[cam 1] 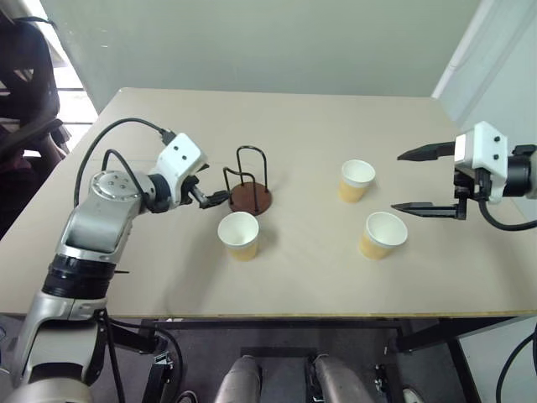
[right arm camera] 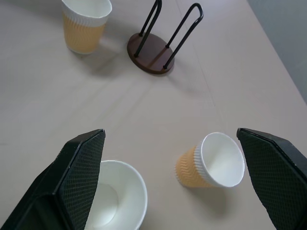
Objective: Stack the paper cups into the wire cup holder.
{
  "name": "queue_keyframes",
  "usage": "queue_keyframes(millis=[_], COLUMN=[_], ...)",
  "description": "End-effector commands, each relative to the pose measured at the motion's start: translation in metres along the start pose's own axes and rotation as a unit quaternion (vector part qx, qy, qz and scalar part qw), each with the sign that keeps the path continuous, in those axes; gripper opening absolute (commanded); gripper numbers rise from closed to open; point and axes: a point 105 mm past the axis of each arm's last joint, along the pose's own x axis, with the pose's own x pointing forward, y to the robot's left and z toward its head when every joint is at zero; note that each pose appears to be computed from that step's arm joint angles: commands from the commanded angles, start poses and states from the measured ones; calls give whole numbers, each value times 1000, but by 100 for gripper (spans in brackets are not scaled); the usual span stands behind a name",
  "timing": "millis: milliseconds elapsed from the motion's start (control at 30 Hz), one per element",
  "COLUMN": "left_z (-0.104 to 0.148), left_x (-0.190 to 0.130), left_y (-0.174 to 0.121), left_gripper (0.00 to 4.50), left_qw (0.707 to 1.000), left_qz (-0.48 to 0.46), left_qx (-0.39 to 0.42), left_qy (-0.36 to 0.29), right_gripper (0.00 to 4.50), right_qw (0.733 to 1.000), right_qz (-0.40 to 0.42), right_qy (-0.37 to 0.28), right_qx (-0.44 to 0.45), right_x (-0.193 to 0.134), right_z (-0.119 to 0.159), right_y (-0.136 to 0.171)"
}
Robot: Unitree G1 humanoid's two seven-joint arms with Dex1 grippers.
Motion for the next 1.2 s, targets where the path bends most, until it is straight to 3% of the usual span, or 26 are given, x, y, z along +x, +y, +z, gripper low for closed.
queue_keyframes(millis=[33, 333, 733, 1200], left_z=[9, 17, 6, 5], left_x=[4, 35, 39, 74], left_y=[7, -22, -17, -22], left_gripper=[446, 446, 446, 446], left_qw=[1000, 997, 997, 993], left_qz=[24, -2, 22, 19], left_qx=[-3, -62, -76, -114], left_qy=[-12, -40, -21, -27], right_gripper=[450, 450, 450, 450], right_qw=[999, 999, 999, 999], right_qz=[-27, -32, -29, -30], right_qy=[-10, -9, -8, -6], right_qx=[-24, -24, -25, -25], right_x=[-12, -13, -12, -14], right_z=[15, 16, 16, 17], right_y=[-5, -8, -9, -9])
